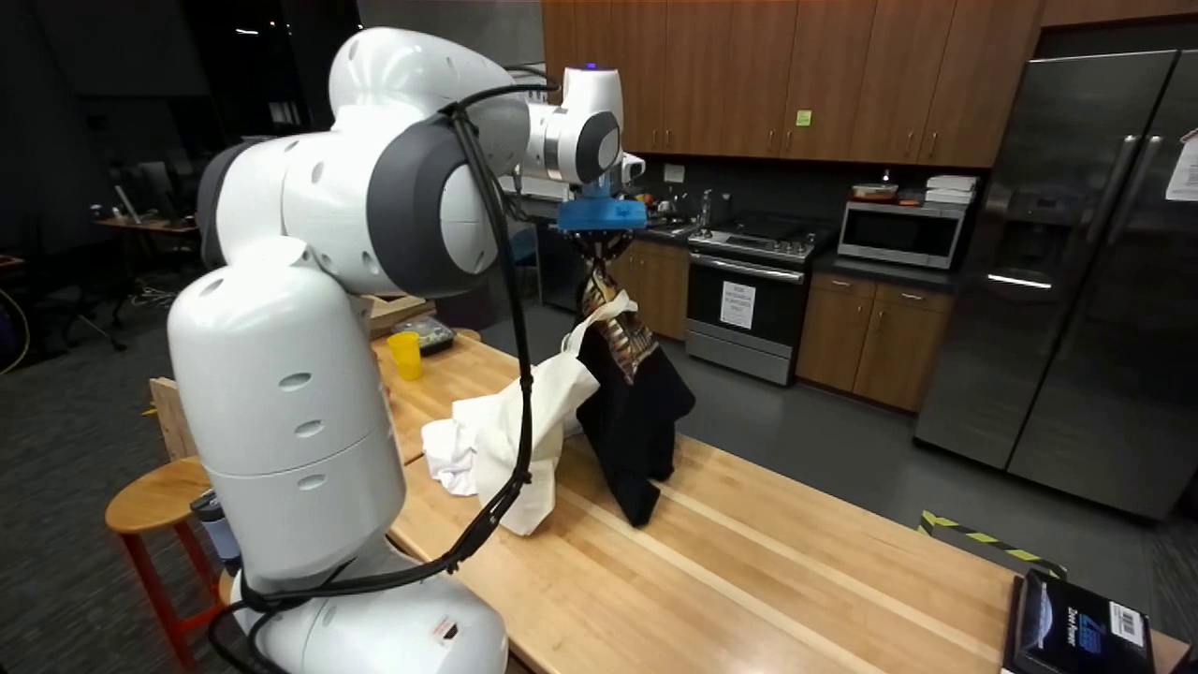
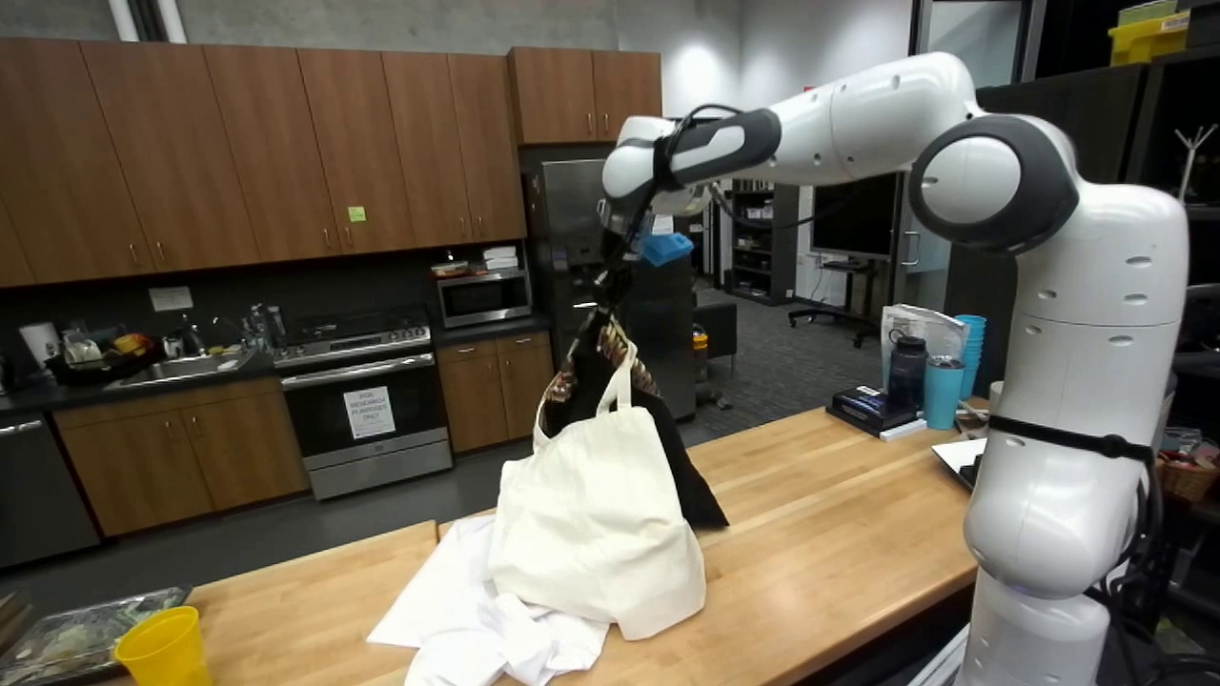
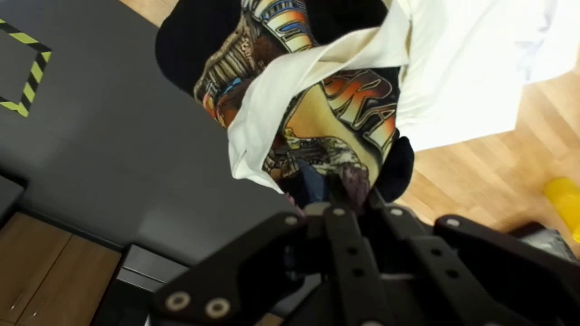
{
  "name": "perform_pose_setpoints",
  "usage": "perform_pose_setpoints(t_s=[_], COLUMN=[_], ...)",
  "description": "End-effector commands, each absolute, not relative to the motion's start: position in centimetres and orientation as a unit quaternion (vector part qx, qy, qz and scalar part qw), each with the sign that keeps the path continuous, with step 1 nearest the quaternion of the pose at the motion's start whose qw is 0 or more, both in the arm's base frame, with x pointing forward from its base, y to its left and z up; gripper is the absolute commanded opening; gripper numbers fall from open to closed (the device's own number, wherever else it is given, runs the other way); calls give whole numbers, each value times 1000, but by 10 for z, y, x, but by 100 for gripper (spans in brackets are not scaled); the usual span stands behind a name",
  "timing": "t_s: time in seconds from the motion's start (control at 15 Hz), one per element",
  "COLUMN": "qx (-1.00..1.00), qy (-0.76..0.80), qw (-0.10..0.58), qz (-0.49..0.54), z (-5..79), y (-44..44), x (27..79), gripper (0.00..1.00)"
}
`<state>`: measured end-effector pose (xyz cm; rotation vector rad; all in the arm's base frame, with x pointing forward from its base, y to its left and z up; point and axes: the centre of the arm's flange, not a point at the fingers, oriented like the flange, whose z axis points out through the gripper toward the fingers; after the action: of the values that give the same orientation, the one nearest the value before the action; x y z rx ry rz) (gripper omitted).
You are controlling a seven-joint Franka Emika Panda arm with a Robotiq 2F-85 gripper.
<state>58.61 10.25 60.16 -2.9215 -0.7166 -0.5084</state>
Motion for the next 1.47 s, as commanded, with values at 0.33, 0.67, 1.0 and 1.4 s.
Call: perform_pose_setpoints(t_s=[0.33, 0.67, 1.0, 1.4], qx=[-947, -947, -963, -990], qy=[-174, -100, -55, -15], qw=[173, 201, 126, -8], qz=[-209, -231, -232, -139], z=[765, 783, 768, 712], y=[24, -47, -111, -174], x=[531, 519, 489, 445], gripper=[2, 2, 2, 2])
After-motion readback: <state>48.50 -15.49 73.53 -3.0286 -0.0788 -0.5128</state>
